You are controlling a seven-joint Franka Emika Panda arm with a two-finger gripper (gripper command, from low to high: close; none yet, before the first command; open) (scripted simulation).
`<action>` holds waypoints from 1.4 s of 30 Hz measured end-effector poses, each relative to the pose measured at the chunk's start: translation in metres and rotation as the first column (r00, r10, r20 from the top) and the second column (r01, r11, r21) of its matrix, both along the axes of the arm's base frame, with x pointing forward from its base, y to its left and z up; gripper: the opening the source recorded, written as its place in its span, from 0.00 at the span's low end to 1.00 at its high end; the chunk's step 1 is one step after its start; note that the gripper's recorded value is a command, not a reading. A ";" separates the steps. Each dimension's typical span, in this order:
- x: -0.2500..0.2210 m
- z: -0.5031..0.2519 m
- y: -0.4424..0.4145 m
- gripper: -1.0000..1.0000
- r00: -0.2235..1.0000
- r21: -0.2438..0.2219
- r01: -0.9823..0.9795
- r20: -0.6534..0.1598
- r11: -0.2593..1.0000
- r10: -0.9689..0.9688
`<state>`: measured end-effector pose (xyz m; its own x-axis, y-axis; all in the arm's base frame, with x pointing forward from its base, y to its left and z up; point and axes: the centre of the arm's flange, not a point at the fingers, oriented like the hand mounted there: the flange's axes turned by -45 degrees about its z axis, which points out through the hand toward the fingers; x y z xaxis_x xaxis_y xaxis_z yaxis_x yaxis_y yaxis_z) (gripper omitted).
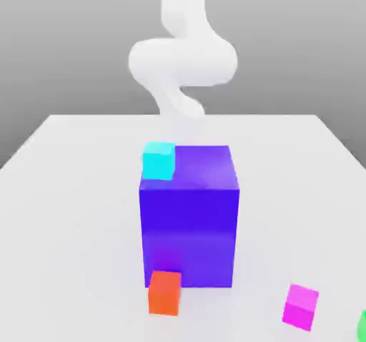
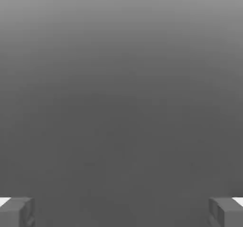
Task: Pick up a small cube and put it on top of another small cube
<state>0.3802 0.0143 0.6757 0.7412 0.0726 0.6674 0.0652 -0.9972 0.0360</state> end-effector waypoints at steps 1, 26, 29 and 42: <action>0.013 -0.016 0.007 0.50 0.999 -0.020 -0.034 -0.029 0.999 0.033; 0.070 -0.467 0.183 0.50 0.427 -0.034 -0.842 -0.654 0.539 0.625; 0.065 -0.509 0.187 0.50 0.393 -0.019 -0.858 -0.666 0.513 0.634; 0.064 -0.513 0.187 0.00 0.388 -0.016 -0.861 -0.669 0.509 0.635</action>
